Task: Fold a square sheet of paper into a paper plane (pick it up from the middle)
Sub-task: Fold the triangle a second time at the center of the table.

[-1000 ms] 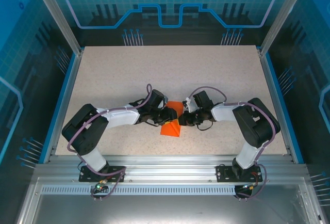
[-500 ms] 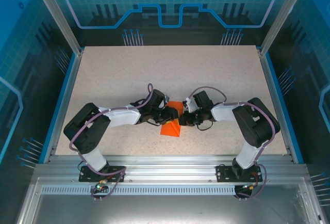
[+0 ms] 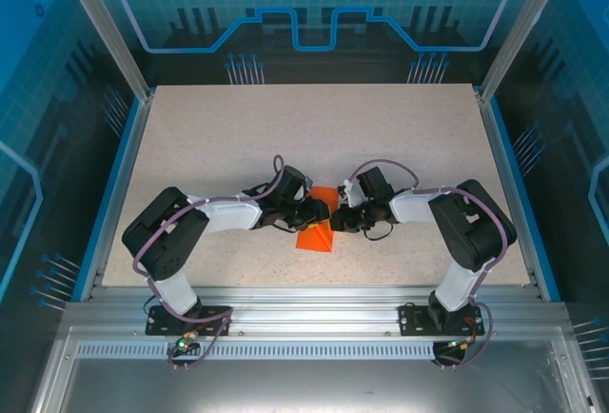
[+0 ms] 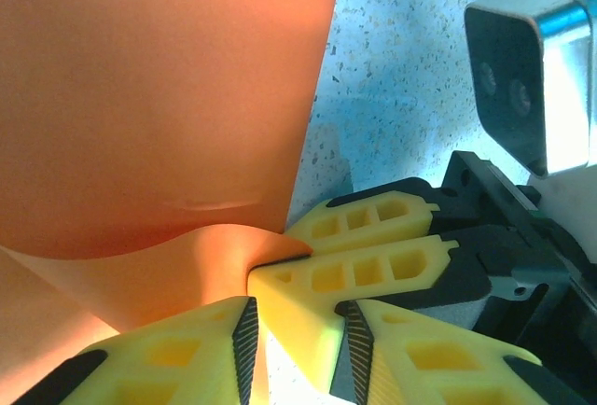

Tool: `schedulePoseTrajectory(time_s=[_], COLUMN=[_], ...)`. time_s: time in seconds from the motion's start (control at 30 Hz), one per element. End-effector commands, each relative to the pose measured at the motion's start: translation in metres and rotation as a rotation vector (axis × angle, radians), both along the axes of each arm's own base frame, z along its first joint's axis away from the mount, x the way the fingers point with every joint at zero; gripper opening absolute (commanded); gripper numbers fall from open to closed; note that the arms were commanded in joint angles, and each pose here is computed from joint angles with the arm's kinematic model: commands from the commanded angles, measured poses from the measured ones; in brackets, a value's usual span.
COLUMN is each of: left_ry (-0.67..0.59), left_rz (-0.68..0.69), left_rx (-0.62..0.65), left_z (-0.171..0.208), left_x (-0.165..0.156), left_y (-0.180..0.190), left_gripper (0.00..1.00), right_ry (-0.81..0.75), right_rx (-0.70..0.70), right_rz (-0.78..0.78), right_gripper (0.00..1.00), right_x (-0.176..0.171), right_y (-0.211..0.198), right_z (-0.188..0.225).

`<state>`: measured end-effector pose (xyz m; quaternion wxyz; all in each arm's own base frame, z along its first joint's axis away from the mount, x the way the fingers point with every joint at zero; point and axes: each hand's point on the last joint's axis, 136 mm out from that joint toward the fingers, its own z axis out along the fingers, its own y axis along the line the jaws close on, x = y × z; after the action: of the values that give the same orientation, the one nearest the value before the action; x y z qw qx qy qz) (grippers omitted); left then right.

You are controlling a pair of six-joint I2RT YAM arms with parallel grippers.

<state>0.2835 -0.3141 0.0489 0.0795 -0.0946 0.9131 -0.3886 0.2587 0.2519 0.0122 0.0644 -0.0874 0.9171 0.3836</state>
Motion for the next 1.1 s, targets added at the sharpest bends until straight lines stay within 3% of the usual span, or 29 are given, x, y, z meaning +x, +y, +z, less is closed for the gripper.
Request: schedulePoseTrajectory(time_s=[0.0,0.17,0.27,1.07], left_ry=[0.026,-0.011,-0.021,0.046], left_rz=[0.032,0.048,0.05,0.064], left_rx=[0.041,0.021,0.008,0.059], left_z=[-0.019,-0.008,-0.004,-0.033], left_x=[-0.004,-0.003,-0.002,-0.005], left_y=[0.007,0.01,0.009,0.013], left_gripper=[0.29,0.15,0.0,0.0], right_ry=[-0.006,-0.004,-0.002,0.001], right_rx=[-0.016,-0.017,-0.019,-0.016], right_rz=[-0.001,-0.002,-0.002,-0.002], right_gripper=[0.11,0.11,0.11,0.11], right_x=[0.005,0.005,0.005,0.007], right_y=[-0.004,-0.004,-0.004,-0.003], right_z=[-0.005,-0.006,-0.007,-0.008])
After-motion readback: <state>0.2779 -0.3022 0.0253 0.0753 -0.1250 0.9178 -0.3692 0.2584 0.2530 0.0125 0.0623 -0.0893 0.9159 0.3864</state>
